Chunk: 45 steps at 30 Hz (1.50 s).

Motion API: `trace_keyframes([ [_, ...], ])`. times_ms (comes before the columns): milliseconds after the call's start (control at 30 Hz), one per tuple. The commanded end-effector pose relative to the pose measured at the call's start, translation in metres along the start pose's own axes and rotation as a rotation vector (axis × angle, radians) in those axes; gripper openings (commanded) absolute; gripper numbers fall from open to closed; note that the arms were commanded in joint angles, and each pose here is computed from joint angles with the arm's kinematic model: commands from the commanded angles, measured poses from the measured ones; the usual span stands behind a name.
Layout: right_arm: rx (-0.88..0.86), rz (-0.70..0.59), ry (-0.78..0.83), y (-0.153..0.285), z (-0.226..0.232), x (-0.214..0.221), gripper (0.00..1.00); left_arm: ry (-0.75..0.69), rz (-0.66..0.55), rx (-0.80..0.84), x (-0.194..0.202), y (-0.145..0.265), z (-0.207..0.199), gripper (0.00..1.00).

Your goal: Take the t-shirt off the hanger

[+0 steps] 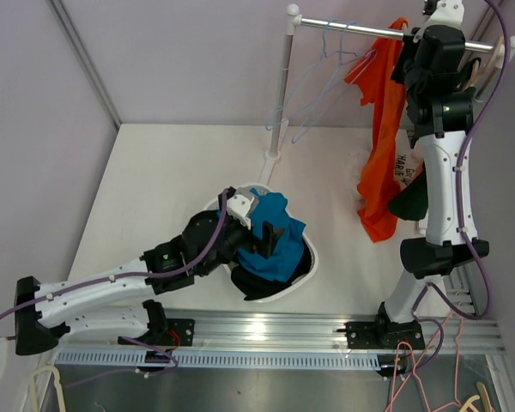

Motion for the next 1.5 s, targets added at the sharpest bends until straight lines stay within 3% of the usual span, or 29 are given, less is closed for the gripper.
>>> trace_keyframes([
  [0, 0.109, -0.057, -0.159, 0.037, -0.011, -0.020, 0.00, -0.037, -0.116, 0.119, -0.030, 0.000, -0.032, 1.00],
  [100, 0.197, -0.013, -0.265, 0.063, -0.001, -0.003, 0.00, -0.072, -0.165, 0.244, -0.033, 0.002, -0.061, 1.00],
  [167, 0.207, -0.062, -0.349, 0.094, 0.007, -0.009, 0.00, -0.106, -0.236, 0.326, -0.037, 0.008, -0.083, 1.00],
  [300, 0.160, -0.049, -0.393, 0.124, 0.024, 0.002, 0.00, -0.145, -0.270, 0.423, -0.028, 0.002, -0.105, 1.00],
  [500, 0.067, -0.018, -0.375, 0.157, 0.046, 0.004, 0.00, -0.144, -0.323, 0.456, -0.030, -0.018, -0.127, 0.99],
  [733, -0.011, -0.011, -0.364, 0.169, 0.061, 0.003, 0.00, -0.177, -0.335, 0.345, -0.034, -0.051, -0.145, 0.98],
  [767, -0.015, -0.008, -0.366, 0.170, 0.061, 0.004, 0.00, -0.181, -0.344, 0.313, -0.038, -0.057, -0.148, 0.83],
  [800, -0.020, -0.007, -0.365, 0.170, 0.062, 0.004, 0.00, -0.193, -0.346, 0.281, -0.039, -0.060, -0.147, 0.61],
  [833, -0.019, -0.004, -0.360, 0.170, 0.063, 0.004, 0.00, -0.185, -0.351, 0.266, -0.043, -0.060, -0.148, 0.04],
  [867, -0.001, 0.007, -0.339, 0.168, 0.063, 0.007, 0.00, -0.175, -0.357, 0.249, -0.047, -0.057, -0.146, 0.00],
  [1033, 0.064, 0.039, -0.284, 0.160, 0.059, 0.001, 0.00, -0.158, -0.410, 0.337, -0.045, -0.024, -0.138, 0.01],
  [1167, 0.089, 0.094, -0.255, 0.142, 0.048, 0.003, 0.00, -0.157, -0.455, 0.480, -0.039, 0.018, -0.150, 0.01],
  [1333, 0.085, 0.148, -0.223, 0.119, 0.041, 0.002, 0.00, -0.193, -0.483, 0.641, -0.015, 0.053, -0.162, 0.01],
  [1467, 0.081, 0.142, -0.235, 0.109, 0.031, -0.003, 0.00, -0.232, -0.424, 0.758, 0.020, 0.068, -0.173, 0.01],
])
Point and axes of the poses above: each gripper's point midway between its finger pads, its own y axis back along the fingers, its own z axis along the line the jaws close on, x = y × z, the point moved 9 cm from there along y, back along the fingers, and after that the axes turned 11 degrees about y, right-handed, at the moved point
